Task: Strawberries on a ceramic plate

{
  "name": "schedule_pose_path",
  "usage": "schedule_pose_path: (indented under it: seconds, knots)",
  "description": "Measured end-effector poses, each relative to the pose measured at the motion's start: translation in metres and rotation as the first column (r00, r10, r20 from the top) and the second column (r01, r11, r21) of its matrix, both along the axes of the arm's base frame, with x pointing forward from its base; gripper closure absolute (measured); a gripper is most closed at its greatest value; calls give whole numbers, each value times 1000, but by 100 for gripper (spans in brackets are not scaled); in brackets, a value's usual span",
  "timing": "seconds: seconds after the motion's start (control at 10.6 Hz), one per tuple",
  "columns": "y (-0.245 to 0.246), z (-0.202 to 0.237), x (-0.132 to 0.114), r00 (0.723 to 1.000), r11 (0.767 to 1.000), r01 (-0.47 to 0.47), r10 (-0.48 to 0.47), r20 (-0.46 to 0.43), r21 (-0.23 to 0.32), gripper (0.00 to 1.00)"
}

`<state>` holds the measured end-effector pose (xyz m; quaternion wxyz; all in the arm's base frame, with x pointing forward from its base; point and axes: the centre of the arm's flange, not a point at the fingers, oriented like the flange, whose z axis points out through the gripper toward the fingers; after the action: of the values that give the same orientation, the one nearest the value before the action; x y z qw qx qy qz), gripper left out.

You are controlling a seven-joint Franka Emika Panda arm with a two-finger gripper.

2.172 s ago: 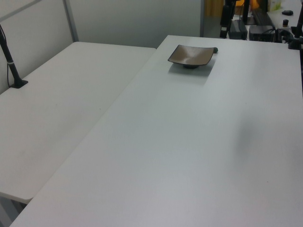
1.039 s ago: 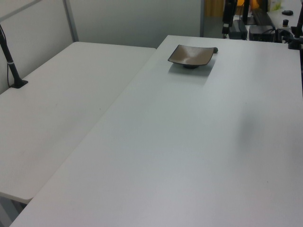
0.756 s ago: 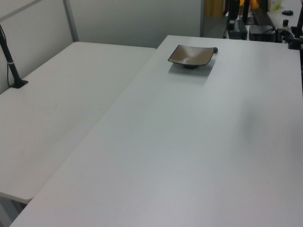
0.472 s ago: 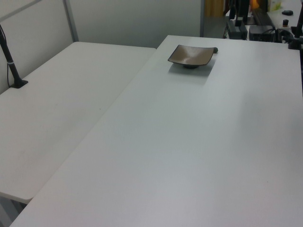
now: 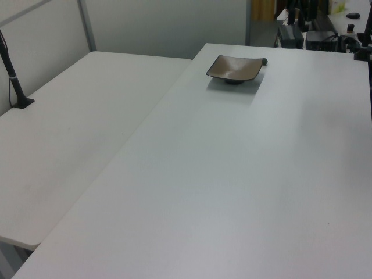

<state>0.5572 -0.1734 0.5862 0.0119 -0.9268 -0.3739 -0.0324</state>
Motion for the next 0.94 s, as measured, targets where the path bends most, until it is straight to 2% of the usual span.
schedule_pose_path:
  seconds: [0.28,0.66,0.94]
  knots:
    - [-54,-40,19,999,999,5,-4,49,-36,0]
    - [-128,-94,34,985,990,105,-91,144,-97,0]
    - [-166,-145,47,971,977,157,-126,202,-146,0]
